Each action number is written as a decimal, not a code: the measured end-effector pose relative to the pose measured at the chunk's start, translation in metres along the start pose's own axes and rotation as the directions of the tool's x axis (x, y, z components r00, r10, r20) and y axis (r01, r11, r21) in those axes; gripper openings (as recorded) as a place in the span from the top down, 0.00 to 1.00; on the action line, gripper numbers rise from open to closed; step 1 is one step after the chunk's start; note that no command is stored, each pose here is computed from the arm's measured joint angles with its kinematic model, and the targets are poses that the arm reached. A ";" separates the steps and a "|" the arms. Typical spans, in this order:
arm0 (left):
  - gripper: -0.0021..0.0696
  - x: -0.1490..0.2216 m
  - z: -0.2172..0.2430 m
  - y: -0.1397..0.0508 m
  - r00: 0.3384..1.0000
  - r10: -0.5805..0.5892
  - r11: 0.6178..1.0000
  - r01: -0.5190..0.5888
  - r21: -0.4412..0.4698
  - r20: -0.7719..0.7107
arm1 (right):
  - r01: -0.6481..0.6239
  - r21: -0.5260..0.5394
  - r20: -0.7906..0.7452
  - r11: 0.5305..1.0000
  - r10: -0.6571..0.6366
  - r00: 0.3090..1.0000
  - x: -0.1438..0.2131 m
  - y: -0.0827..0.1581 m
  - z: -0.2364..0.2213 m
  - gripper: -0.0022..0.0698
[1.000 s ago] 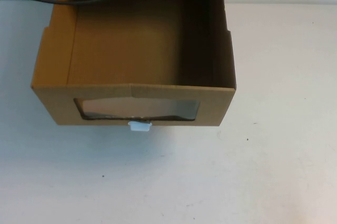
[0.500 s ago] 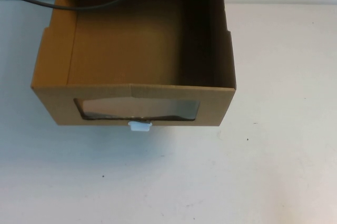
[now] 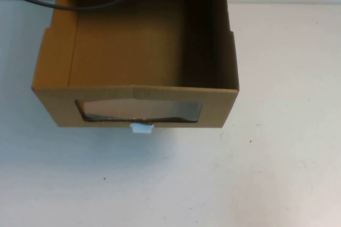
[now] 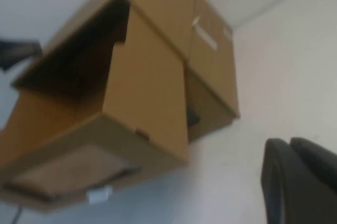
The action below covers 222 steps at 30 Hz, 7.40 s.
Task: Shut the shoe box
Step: Close the shoe box with your right arm
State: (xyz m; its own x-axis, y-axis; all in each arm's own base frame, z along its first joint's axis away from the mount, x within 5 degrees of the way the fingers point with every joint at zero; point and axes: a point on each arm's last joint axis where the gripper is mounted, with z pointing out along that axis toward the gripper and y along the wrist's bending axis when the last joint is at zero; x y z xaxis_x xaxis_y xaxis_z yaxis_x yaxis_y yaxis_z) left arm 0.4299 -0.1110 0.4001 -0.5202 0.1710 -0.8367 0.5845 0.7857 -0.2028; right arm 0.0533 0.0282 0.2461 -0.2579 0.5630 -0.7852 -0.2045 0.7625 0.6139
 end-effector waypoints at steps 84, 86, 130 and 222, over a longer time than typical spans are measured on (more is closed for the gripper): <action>0.97 0.001 0.000 0.000 1.000 0.002 1.000 -0.002 0.001 -0.007 | 0.402 -0.422 -0.597 0.813 -0.583 0.551 0.003 0.206 0.253 0.99; 0.97 0.001 0.000 0.000 1.000 0.002 1.000 -0.002 0.002 -0.009 | 0.401 -0.413 -0.600 0.818 -0.575 0.556 0.004 0.203 0.257 0.99; 0.97 0.001 0.000 0.001 1.000 0.009 1.000 -0.009 -0.008 -0.015 | 0.270 -0.444 -0.522 0.854 -0.492 0.696 -0.036 0.195 0.332 0.99; 0.97 -0.001 -0.012 -0.005 0.999 0.035 0.999 -0.035 -0.010 -0.029 | 0.153 -0.451 -0.484 0.879 -0.385 0.786 -0.034 0.179 0.403 0.99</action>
State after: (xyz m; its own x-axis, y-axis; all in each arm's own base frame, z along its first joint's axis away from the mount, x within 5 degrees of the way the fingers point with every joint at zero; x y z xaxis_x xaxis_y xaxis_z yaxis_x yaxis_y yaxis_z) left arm 0.4203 -0.1084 0.4082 -0.5176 0.2155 -0.8280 0.5963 0.7849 -0.1685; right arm 0.4063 0.2743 0.3496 -0.5809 -0.0061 -0.8139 -0.6453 0.6129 0.4560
